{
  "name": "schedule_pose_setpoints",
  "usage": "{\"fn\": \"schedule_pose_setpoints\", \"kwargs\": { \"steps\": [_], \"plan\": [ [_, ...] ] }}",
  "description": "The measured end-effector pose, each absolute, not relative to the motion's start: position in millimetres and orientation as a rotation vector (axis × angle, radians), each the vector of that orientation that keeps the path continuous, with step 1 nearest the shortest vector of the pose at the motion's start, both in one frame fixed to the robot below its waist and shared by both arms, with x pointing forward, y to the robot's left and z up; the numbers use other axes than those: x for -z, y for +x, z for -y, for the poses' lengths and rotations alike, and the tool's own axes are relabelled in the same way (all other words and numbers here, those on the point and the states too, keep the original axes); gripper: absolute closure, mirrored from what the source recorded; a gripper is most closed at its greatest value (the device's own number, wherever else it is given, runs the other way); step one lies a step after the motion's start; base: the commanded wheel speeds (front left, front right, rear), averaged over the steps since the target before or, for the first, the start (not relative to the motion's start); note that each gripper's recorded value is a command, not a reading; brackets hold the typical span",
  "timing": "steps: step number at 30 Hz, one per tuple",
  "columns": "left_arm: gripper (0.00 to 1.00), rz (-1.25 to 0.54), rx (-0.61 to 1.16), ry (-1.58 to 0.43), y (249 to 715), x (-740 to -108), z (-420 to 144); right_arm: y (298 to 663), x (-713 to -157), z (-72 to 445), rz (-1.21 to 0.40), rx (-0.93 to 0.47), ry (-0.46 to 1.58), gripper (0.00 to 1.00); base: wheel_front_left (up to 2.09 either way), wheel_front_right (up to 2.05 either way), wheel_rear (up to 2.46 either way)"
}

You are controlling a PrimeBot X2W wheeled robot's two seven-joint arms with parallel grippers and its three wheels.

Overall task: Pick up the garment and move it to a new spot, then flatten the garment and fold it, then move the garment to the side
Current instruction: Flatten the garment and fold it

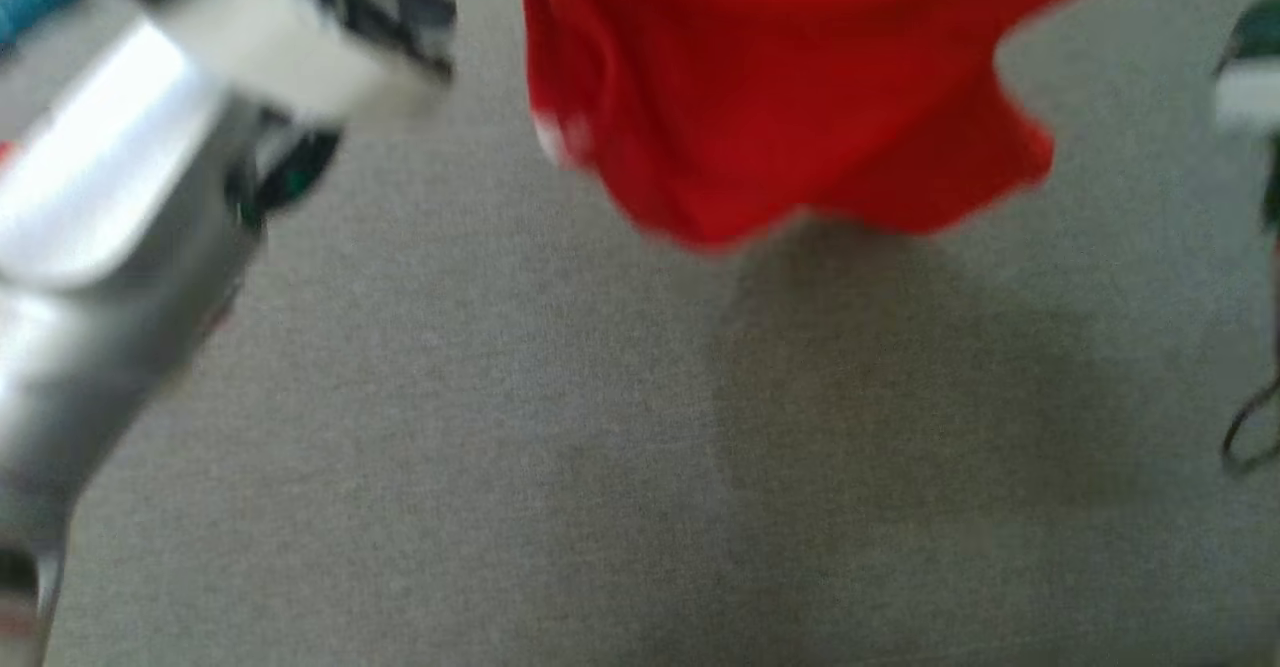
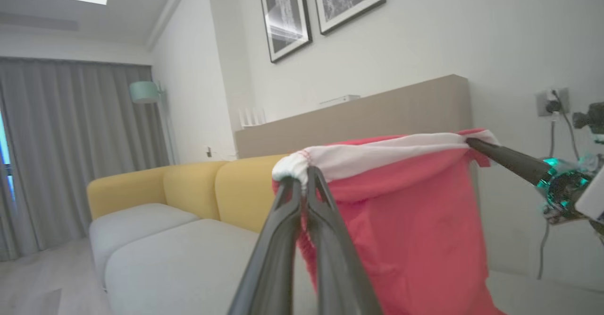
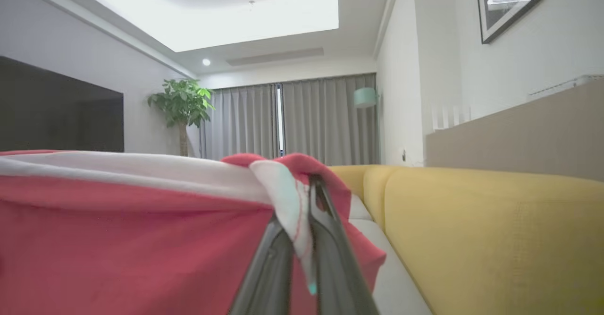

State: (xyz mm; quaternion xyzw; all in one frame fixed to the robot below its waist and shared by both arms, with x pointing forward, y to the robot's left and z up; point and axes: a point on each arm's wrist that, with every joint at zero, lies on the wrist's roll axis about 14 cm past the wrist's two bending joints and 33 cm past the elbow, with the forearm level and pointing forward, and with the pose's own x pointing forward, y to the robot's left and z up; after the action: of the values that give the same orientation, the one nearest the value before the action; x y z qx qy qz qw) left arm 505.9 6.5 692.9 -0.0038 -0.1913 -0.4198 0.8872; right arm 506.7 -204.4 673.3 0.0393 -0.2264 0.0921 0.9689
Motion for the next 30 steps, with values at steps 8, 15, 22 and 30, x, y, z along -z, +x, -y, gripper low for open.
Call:
{"fn": "schedule_pose_setpoints", "kwargs": {
  "steps": [8,15,22,30],
  "plan": [
    [1.00,0.570,0.818,-0.031,550,-737,6,561,-695,206,0.528,-0.212,-0.021,1.00,0.00,0.00,0.00],
    [1.00,0.500,0.849,-0.060,543,-685,16,570,-665,212,0.478,-0.196,-0.029,1.00,0.00,0.00,0.00],
    [1.00,0.178,0.855,-0.142,497,-561,9,528,-546,216,0.183,-0.184,0.009,1.00,0.00,0.00,0.00],
    [1.00,-0.173,0.872,-0.307,387,-468,16,450,-483,210,-0.083,-0.207,0.092,1.00,0.00,0.00,0.00]
  ]
}}
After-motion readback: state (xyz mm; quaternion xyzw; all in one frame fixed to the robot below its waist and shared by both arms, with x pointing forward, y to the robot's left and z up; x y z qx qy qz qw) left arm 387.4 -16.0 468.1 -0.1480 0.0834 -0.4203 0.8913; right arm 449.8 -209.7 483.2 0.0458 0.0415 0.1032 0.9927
